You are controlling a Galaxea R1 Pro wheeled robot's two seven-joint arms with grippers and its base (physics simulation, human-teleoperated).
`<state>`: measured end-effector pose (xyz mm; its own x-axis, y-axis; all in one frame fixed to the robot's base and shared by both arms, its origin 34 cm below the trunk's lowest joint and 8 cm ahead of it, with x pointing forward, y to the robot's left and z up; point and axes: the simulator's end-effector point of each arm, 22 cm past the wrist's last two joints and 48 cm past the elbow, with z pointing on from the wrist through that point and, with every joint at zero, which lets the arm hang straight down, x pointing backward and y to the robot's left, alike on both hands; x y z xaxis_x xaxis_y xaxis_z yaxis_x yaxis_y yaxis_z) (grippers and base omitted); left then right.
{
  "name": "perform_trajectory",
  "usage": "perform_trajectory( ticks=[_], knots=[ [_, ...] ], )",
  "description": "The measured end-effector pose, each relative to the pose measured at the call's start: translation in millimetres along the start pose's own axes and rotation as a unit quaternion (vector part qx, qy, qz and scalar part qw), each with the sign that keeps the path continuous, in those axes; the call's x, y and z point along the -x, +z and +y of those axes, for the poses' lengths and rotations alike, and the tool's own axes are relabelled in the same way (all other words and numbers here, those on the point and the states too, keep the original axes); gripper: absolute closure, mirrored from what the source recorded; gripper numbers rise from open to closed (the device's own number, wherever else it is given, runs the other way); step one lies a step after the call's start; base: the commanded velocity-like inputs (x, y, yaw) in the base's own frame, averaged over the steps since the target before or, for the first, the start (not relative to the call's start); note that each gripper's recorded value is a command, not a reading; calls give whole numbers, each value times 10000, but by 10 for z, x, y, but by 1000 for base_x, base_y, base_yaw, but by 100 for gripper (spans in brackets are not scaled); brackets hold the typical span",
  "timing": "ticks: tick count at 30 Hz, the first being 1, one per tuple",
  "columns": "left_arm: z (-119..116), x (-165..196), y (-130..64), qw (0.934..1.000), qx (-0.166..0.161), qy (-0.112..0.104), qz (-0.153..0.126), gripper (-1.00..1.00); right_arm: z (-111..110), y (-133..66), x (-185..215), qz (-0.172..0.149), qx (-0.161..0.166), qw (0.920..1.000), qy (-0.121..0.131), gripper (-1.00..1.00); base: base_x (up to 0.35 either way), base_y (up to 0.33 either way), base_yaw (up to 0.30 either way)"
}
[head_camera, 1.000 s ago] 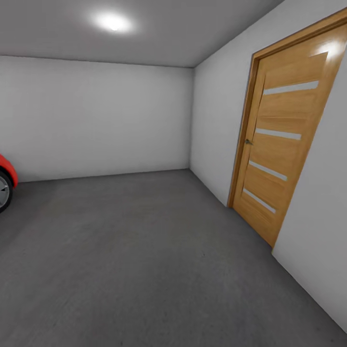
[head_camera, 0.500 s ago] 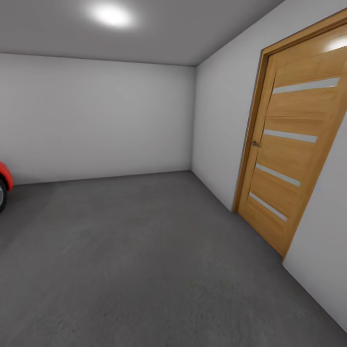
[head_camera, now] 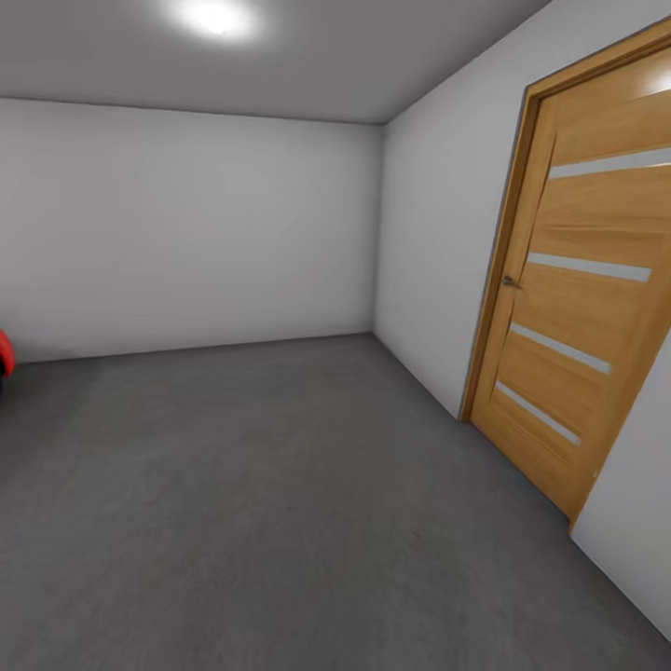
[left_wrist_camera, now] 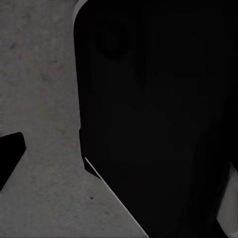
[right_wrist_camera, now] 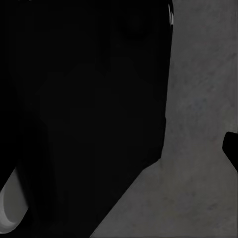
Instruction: Move the two storage containers from the living room to the garage. In the garage, place one container on the floor and stack the other container on top of it (either order is fine).
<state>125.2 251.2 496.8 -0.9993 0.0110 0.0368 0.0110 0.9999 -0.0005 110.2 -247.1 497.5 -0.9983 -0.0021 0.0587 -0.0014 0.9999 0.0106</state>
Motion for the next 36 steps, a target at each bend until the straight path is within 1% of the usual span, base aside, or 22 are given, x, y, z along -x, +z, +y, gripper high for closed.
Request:
perform_trajectory(
  ticks=[8, 36],
  knots=[
    [0, 0, 0, 10000, 0, 1, 0, -100, 2, 0, -1, -1, 3, 10000, -36, -100, 333, 83, 0],
    [0, 0, 0, 10000, 0, -13, 0, -100, 0, 0, 2, -8, 1, 10000, -42, -100, 332, 78, 0]
  ],
)
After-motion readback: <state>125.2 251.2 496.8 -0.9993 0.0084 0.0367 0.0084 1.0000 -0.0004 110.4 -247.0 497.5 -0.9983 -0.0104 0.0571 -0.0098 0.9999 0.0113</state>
